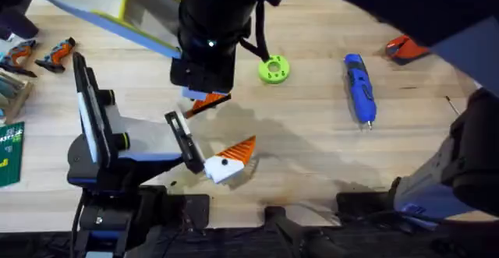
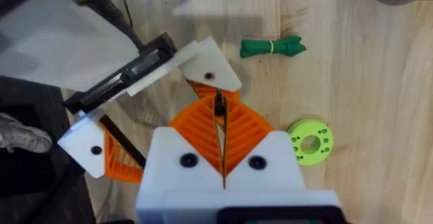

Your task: Pick up the gripper from the table and insert it into the empty holder that is missing its gripper. Then pick up a screw, insert it into the mounting hole, and use the screwdriver to tighten it. Finally, clean up the table by picking up the vegetable and placing it into the bucket.

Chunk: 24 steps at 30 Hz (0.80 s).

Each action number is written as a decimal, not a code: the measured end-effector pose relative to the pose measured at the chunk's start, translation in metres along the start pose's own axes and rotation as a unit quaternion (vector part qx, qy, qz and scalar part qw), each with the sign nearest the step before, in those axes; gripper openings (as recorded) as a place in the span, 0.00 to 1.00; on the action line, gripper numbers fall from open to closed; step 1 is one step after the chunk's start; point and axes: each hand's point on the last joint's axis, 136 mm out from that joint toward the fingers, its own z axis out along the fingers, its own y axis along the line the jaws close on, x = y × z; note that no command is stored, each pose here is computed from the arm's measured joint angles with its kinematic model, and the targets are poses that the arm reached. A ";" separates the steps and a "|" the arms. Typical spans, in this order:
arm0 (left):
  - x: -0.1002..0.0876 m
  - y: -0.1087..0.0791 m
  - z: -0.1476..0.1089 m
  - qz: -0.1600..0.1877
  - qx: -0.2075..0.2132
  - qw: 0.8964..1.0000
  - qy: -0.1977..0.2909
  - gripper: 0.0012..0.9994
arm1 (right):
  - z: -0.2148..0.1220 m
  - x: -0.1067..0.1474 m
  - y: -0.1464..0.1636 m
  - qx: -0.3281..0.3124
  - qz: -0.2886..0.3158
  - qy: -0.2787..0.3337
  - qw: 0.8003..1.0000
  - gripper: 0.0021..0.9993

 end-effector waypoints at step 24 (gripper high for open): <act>0.000 0.000 0.000 0.000 0.000 1.000 0.000 0.99 | 0.008 -0.005 0.004 -0.004 -0.008 0.003 1.000 0.00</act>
